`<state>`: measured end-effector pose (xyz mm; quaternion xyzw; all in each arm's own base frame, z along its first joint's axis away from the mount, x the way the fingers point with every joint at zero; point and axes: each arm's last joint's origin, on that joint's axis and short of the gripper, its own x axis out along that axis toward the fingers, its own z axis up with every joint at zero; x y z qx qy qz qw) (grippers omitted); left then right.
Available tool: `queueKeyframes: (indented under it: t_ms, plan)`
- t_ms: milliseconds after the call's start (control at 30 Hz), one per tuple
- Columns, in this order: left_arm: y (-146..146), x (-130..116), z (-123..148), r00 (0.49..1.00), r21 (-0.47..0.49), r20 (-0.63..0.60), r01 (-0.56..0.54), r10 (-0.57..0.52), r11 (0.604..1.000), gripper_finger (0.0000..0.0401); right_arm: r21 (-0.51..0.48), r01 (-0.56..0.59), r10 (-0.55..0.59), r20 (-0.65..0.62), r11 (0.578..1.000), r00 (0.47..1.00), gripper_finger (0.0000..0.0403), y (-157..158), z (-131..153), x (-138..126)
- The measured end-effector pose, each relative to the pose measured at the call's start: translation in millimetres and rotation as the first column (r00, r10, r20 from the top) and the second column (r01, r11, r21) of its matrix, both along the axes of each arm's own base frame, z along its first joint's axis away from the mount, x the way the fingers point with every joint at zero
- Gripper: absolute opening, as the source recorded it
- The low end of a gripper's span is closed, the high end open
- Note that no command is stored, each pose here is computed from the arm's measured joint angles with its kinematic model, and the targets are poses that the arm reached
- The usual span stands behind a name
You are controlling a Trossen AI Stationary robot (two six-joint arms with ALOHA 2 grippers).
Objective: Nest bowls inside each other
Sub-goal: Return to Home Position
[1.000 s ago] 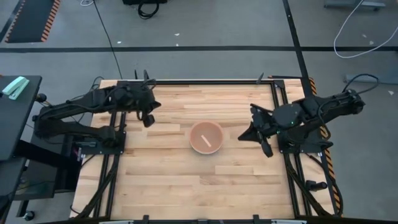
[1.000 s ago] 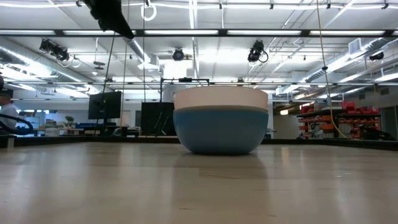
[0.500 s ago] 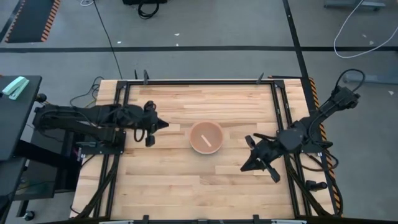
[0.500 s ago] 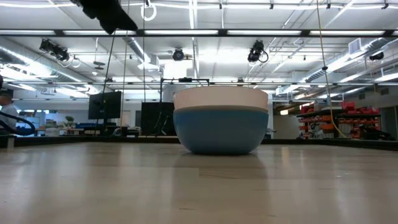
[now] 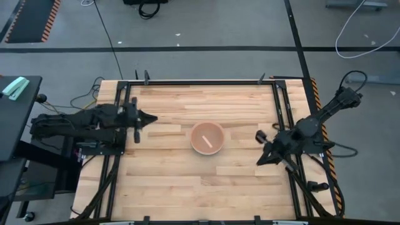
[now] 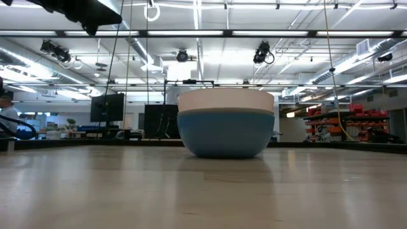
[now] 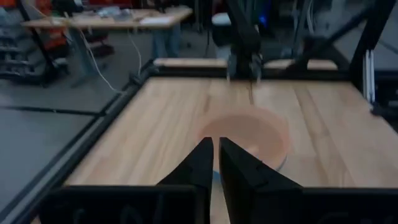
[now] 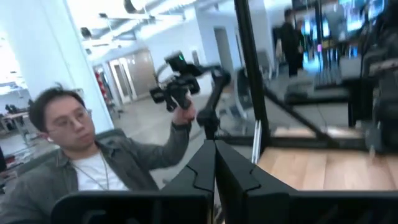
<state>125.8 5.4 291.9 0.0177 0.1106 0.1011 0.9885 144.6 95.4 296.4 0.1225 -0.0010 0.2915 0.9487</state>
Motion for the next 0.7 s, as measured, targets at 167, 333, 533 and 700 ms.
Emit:
queueKeyframes:
  t_ms: [167, 333, 533, 700]
  plan:
    - [3, -19, 10, 0.995, 0.012, 0.095, -0.022, 0.020, 1.000, 0.0029, 0.017, 0.000, -0.002, 0.116, 1.000, 0.993, 0.0018, -18, 9, -27]
    - [5, -30, 11, 0.993, 0.019, 0.111, -0.048, 0.045, 0.999, 0.0023, 0.035, 0.008, -0.013, 0.147, 0.999, 0.989, 0.0018, -31, 7, -46]
    - [5, -31, 5, 0.991, -0.013, 0.124, -0.051, 0.052, 0.999, 0.0032, 0.057, 0.012, -0.022, 0.175, 0.998, 0.984, 0.0018, -39, -4, -56]
    - [5, -21, -20, 0.989, -0.024, 0.139, -0.051, 0.053, 0.998, 0.0036, 0.090, 0.009, -0.025, 0.176, 0.996, 0.984, 0.0018, -36, -24, -52]
